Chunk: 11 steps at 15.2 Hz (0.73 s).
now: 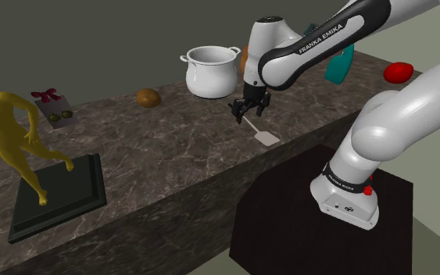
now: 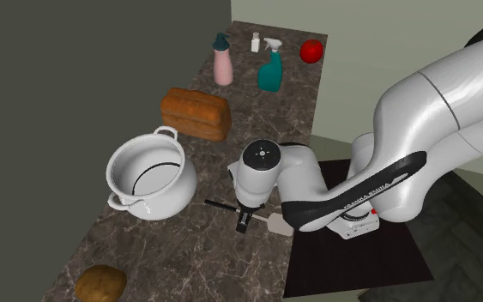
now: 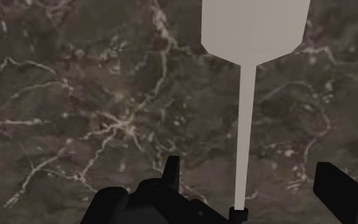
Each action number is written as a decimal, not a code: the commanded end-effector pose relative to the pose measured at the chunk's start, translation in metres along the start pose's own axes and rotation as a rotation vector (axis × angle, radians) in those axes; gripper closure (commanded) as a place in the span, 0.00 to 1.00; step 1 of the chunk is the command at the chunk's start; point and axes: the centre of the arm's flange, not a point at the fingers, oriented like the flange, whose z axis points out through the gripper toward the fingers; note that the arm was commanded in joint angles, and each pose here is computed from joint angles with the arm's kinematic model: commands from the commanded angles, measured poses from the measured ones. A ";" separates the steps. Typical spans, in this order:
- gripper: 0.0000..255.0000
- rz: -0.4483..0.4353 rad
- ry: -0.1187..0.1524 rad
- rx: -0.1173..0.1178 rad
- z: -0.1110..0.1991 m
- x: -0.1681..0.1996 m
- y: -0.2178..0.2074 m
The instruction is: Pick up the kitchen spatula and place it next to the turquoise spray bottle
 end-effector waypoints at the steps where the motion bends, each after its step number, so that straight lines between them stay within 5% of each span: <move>1: 0.00 0.000 0.000 0.000 0.001 0.000 0.000; 5: 0.00 0.000 0.000 0.000 0.001 0.000 0.000; 6: 1.00 0.000 0.000 0.000 0.001 0.000 0.000; 11: 1.00 0.000 0.000 0.000 0.001 0.000 0.000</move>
